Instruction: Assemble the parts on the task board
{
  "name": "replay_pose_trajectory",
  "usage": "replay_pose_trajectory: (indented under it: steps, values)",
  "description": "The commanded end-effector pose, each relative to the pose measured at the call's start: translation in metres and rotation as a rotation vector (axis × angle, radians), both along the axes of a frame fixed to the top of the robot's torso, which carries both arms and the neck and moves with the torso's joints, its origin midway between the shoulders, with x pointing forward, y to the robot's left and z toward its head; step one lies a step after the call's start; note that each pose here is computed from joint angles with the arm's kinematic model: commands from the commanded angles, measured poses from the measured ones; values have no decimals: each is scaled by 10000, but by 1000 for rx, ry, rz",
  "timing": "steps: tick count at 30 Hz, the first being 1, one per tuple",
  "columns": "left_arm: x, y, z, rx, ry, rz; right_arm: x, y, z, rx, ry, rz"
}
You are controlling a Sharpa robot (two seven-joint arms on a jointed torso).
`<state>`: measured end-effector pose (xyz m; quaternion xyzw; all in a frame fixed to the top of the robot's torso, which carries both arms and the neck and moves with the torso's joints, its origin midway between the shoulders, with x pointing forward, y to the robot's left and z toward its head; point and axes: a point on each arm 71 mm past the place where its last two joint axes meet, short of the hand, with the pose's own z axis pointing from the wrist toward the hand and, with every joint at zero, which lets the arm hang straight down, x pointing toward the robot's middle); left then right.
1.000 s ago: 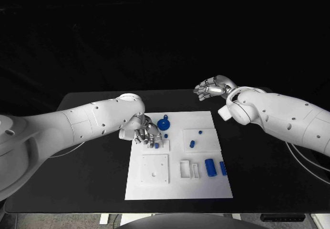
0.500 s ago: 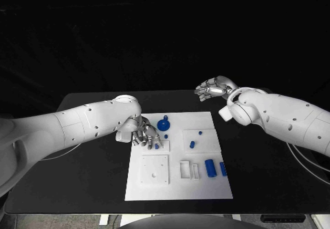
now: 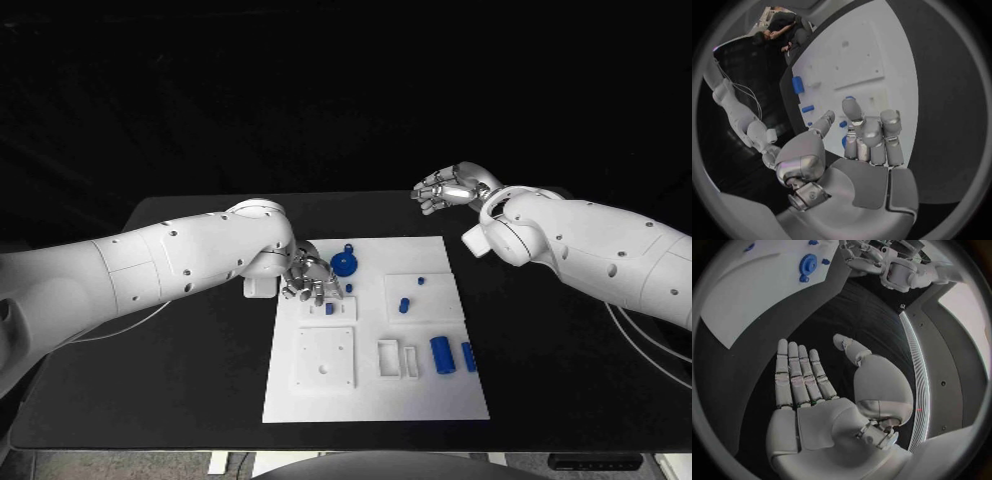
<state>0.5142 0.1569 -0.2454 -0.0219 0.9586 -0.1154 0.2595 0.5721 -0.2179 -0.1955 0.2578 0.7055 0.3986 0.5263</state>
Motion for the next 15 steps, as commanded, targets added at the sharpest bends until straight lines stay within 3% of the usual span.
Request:
replay_pose_trajectory:
  steps: [1,3,10,15]
  values:
    - [14,-2,57,-33,-111,27,-6,2,3,-6,-7,13]
    - [-13,14,85,-50,-162,54,-8,-8,3,-6,-7,12]
    - [-162,97,133,-103,-225,89,-11,-62,5,-9,-7,3]
    - [-282,129,111,-140,-273,121,-13,-72,5,-9,-7,2]
